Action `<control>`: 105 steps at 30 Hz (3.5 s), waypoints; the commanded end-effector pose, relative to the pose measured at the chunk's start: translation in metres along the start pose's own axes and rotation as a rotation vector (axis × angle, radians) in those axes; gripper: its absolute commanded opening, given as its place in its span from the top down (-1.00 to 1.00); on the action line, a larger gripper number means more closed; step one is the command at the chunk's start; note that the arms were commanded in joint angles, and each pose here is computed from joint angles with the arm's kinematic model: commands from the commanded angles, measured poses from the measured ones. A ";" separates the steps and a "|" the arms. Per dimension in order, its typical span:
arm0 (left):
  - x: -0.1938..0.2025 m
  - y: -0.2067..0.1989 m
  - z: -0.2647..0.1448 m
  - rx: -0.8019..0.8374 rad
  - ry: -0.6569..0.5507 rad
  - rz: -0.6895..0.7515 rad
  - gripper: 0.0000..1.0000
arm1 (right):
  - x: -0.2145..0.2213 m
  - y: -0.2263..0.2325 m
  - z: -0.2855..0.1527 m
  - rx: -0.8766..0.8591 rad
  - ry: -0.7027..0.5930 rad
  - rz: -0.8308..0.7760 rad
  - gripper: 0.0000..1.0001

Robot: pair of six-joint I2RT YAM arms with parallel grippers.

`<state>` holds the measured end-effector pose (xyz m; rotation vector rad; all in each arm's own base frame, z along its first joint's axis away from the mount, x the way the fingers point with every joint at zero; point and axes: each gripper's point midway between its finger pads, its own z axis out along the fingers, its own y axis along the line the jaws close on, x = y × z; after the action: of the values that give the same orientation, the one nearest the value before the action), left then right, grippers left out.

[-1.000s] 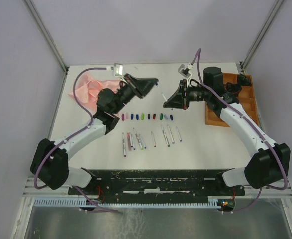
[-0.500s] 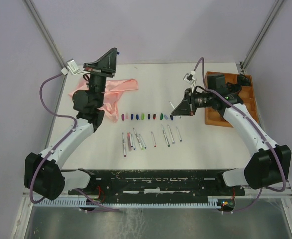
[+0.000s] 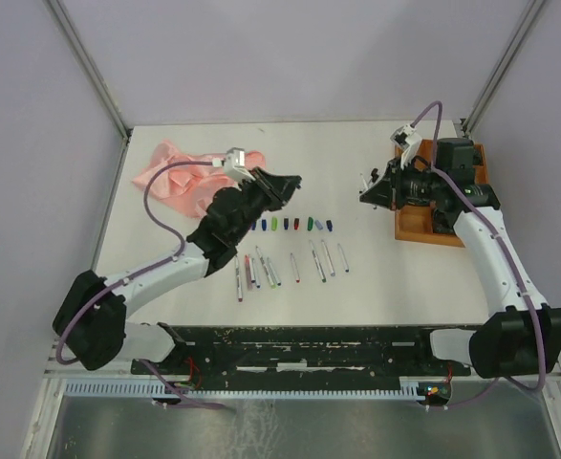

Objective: Open the pen caps
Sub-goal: Place the pen cap at the center of the board, then place the pen at the center of the board.

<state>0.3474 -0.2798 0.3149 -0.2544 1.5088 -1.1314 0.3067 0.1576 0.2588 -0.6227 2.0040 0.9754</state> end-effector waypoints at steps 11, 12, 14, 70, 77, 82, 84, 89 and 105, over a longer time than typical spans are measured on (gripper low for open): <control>0.159 0.070 0.041 -0.583 0.396 0.366 0.94 | -0.028 -0.041 -0.038 0.286 -0.139 -0.018 1.00; 0.169 0.072 0.043 -0.597 0.415 0.393 0.94 | -0.028 -0.042 -0.039 0.291 -0.141 -0.016 1.00; 0.185 0.076 0.050 -0.615 0.449 0.436 0.94 | -0.029 -0.043 -0.041 0.303 -0.149 -0.015 1.00; 0.273 0.137 0.087 -0.721 0.627 0.558 0.33 | -0.033 -0.053 -0.055 0.341 -0.192 0.018 1.00; 0.237 0.093 0.094 -0.652 0.567 0.516 0.30 | -0.032 -0.050 -0.054 0.317 -0.194 0.025 1.00; 0.198 0.065 0.084 -0.601 0.486 0.481 0.29 | -0.031 -0.047 -0.052 0.294 -0.198 0.039 1.00; 0.181 0.056 0.075 -0.578 0.445 0.464 0.29 | -0.031 -0.046 -0.050 0.279 -0.202 0.043 1.00; 0.146 0.038 0.045 -0.477 0.363 0.422 0.28 | -0.029 -0.043 -0.046 0.239 -0.208 0.058 1.00; 0.075 0.056 -0.112 -0.201 0.137 0.324 -0.40 | 0.093 -0.043 0.003 0.158 0.117 0.191 0.89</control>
<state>0.2612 -0.2556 0.1788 -0.0239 1.8896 -0.6003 0.3092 0.1168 0.2018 -0.3238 2.1395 0.9099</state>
